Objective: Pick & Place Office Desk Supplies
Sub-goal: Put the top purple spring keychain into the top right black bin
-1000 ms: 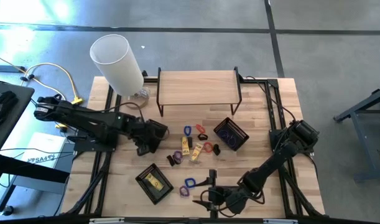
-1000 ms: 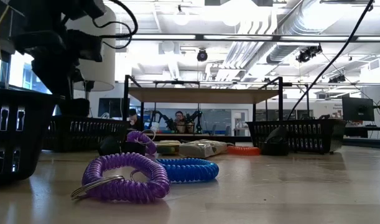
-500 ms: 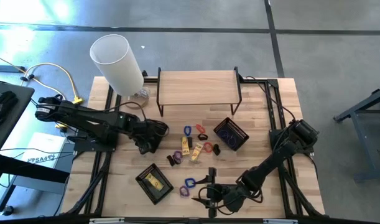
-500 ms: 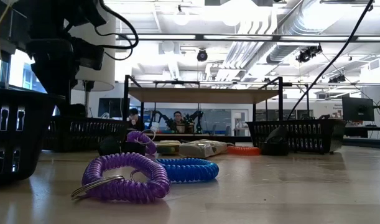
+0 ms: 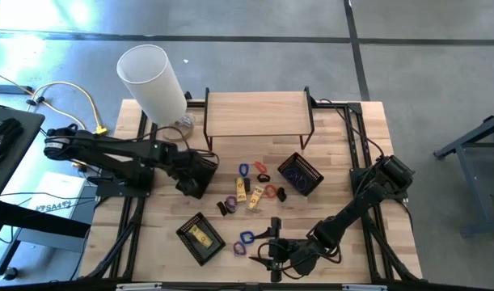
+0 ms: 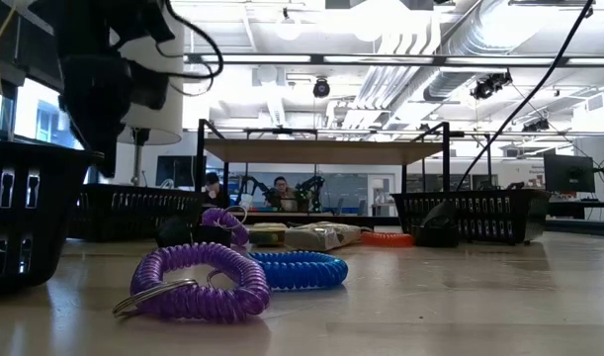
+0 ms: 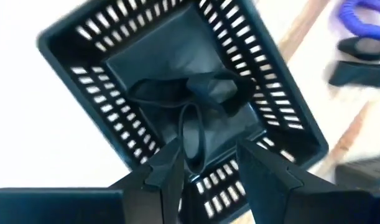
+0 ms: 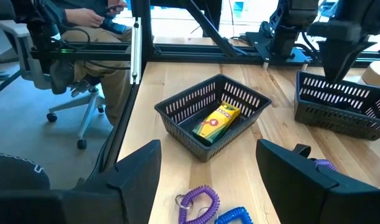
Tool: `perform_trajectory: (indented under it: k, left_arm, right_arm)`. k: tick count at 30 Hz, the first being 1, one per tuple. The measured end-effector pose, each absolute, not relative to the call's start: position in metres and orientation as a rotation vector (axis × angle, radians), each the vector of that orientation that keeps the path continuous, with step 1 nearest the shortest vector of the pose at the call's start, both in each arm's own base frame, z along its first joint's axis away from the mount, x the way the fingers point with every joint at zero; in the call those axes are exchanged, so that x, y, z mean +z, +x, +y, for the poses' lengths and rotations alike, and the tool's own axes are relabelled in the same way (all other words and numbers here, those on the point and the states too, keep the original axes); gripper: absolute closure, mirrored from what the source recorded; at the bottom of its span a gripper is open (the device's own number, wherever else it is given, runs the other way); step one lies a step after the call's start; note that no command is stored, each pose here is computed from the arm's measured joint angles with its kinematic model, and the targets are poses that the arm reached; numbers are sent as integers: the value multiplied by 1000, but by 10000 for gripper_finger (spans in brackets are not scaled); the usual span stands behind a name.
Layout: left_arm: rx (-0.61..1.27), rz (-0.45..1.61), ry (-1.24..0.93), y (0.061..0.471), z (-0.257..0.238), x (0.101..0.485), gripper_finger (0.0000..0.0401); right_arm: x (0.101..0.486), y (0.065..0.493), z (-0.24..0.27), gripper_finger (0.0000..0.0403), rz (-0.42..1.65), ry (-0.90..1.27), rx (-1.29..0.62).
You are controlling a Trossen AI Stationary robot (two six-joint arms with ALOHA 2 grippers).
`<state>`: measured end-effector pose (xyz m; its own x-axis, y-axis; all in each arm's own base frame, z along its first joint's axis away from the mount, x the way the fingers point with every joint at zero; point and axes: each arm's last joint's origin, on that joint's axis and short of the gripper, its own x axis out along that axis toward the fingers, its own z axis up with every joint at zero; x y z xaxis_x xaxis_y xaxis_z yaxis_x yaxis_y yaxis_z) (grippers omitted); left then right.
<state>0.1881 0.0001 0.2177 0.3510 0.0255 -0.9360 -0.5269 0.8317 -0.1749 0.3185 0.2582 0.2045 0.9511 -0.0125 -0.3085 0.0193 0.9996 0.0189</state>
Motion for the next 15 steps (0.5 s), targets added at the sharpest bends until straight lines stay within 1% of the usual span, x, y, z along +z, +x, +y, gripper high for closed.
perform_trajectory:
  k: [3, 8, 11, 15]
  left_arm:
    - [361, 1109, -497, 184, 2, 234, 260]
    - [282, 914, -498, 173, -4, 262, 260]
    - [260, 816, -453, 166, -12, 273, 260]
    - [230, 750, -368, 161, -29, 279, 260]
  right_arm:
    - [204, 318, 258, 151, 318, 18, -15]
    - [203, 318, 259, 151, 339, 34, 29]
    - [201, 317, 259, 151, 364, 59, 42]
    - [198, 316, 259, 151, 394, 73, 51]
